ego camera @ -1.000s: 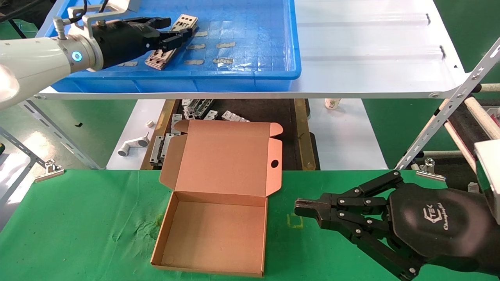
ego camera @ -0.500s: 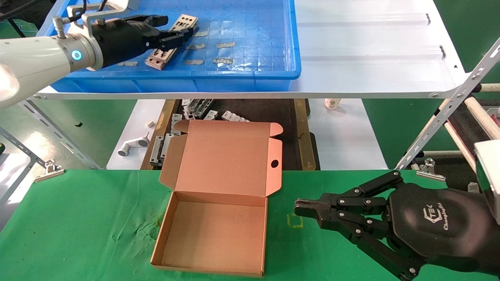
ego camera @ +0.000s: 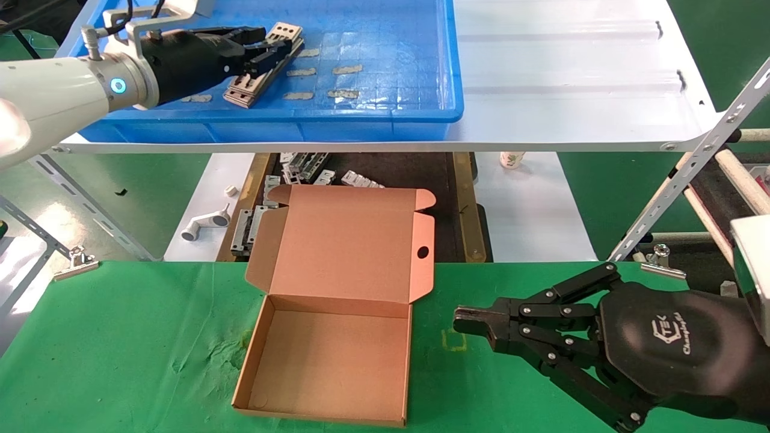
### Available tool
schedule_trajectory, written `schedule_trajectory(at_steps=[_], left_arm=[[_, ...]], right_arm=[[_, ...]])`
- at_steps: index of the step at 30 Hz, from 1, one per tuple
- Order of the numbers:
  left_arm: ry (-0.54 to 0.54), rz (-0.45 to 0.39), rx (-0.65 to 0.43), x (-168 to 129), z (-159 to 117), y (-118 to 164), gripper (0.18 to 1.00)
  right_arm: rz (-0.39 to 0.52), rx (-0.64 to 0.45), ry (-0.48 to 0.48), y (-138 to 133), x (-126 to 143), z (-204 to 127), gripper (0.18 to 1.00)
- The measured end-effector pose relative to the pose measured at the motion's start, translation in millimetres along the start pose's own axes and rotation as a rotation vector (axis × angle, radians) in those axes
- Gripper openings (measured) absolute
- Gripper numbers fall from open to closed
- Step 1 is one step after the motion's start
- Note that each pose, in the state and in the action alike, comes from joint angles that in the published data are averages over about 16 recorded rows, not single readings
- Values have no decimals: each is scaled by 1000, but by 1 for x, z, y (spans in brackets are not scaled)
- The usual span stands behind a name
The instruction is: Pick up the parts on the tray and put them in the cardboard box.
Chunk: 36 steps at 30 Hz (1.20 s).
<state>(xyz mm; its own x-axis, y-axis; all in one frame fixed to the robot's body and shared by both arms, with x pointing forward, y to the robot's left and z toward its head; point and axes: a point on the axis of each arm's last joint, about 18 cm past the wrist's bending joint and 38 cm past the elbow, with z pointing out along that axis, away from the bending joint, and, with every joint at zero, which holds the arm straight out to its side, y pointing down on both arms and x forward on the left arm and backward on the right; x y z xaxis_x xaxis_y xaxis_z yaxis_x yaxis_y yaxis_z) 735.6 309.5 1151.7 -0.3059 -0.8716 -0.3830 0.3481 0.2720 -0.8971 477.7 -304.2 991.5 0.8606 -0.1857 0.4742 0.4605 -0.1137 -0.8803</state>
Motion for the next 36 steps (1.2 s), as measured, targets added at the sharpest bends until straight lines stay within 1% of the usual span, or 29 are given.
schedule_trajectory(at_steps=[6, 12, 17, 22, 28, 32, 36], left_arm=[[-1, -3, 5, -1, -1, -2, 477], [-1, -4, 19, -3, -2, -8, 443], [4, -5, 38, -4, -4, -14, 442], [37, 8, 75, -3, -9, -27, 441], [130, 56, 141, 2, -23, -49, 440], [229, 113, 193, 8, -41, -63, 439], [348, 182, 232, 18, -64, -70, 439]], right_arm=[[0, 0, 0, 0, 0, 0, 191], [0, 0, 0, 0, 0, 0, 191], [0, 0, 0, 0, 0, 0, 191], [0, 0, 0, 0, 0, 0, 191], [0, 0, 0, 0, 0, 0, 191], [0, 0, 0, 0, 0, 0, 191], [0, 0, 0, 0, 0, 0, 191]])
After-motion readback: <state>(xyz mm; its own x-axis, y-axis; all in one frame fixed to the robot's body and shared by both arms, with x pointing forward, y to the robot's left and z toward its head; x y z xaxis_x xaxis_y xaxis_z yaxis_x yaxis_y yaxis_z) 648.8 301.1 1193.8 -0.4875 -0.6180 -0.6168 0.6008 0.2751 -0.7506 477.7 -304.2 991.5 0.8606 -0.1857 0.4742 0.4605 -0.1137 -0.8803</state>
